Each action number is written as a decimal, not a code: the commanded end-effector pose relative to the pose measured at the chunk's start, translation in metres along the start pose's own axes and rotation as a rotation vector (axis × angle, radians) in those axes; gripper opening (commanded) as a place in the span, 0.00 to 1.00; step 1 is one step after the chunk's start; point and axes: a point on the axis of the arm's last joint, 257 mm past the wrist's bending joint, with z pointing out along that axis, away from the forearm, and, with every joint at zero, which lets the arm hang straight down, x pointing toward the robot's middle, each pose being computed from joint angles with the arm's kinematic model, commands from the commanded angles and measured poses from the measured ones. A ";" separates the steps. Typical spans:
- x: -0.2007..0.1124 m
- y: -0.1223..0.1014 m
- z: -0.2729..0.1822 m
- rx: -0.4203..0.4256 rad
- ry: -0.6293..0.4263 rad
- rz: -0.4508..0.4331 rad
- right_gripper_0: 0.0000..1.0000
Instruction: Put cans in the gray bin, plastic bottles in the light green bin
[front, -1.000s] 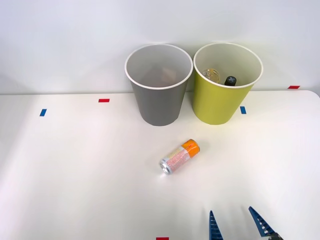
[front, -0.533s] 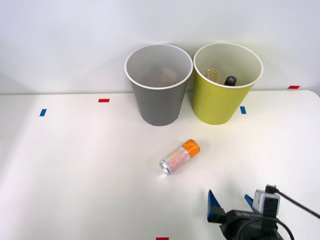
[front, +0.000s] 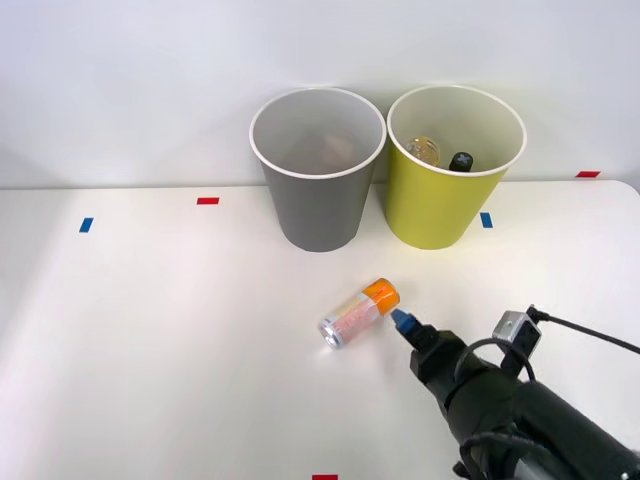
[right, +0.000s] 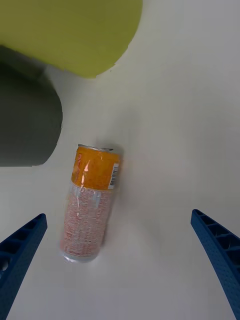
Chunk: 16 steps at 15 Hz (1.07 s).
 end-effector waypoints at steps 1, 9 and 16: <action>0.003 0.029 0.007 0.037 0.065 0.128 1.00; 0.012 0.043 0.022 0.144 0.147 0.123 1.00; 0.021 0.050 0.072 0.219 0.169 0.111 1.00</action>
